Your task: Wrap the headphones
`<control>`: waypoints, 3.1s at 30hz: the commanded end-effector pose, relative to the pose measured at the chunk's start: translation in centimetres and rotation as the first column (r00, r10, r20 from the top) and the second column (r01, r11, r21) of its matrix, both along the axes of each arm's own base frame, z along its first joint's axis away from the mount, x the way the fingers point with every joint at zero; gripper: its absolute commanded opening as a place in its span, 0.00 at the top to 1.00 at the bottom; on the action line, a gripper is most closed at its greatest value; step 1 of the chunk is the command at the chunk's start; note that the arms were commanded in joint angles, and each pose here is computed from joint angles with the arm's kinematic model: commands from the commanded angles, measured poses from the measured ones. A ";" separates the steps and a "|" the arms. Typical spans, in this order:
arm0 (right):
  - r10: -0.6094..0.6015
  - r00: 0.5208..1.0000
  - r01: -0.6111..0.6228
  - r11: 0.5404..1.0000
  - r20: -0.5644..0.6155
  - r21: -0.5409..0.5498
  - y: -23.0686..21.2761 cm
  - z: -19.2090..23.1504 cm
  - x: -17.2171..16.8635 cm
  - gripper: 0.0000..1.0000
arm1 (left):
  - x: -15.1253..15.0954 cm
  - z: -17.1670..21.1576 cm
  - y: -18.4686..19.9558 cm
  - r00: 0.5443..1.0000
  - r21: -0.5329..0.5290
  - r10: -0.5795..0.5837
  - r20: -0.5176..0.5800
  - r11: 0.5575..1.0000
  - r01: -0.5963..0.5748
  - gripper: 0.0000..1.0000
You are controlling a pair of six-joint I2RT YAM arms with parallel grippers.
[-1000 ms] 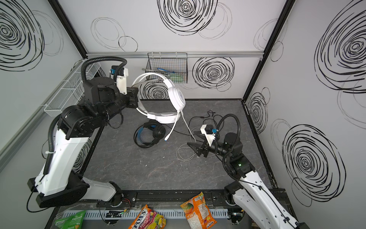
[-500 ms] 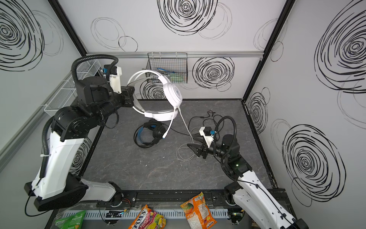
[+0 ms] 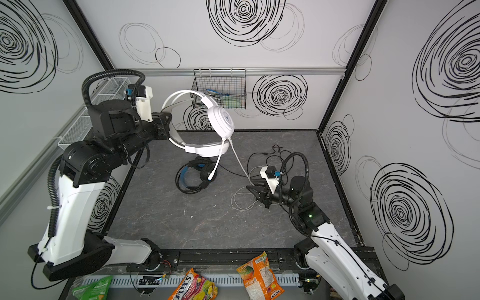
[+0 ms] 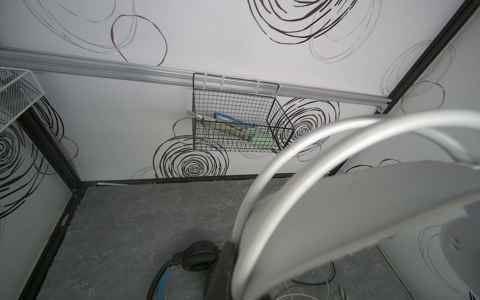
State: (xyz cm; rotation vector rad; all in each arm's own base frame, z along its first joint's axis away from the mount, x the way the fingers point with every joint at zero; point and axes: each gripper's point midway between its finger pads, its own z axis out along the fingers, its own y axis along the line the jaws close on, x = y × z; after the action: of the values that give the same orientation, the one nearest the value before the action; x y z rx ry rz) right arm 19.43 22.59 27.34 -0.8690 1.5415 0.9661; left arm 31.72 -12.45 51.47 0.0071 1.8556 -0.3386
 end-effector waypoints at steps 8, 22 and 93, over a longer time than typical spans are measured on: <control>-0.168 0.983 0.172 0.984 0.071 -0.054 -1.7 2.1 2.0 1.00 | 0.0 2.4 1.7 0.996 -0.119 0.040 0.084 0.992 -0.030 1.00; -0.399 0.777 0.509 0.854 0.487 -0.112 -6.8 14.3 3.7 1.00 | 1.7 -6.1 2.6 0.995 0.025 0.084 -0.045 0.996 -0.083 1.00; -0.301 0.804 0.397 0.914 0.513 -0.086 -1.3 13.7 2.9 0.55 | -11.5 -11.0 -16.6 0.731 -0.286 -0.675 -0.095 0.722 0.630 1.00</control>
State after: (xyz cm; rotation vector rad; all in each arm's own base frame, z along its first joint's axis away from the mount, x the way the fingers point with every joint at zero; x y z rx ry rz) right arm 22.02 21.47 41.78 -0.8311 1.2737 0.3032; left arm 21.03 -27.78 33.45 0.5472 2.1836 -0.8676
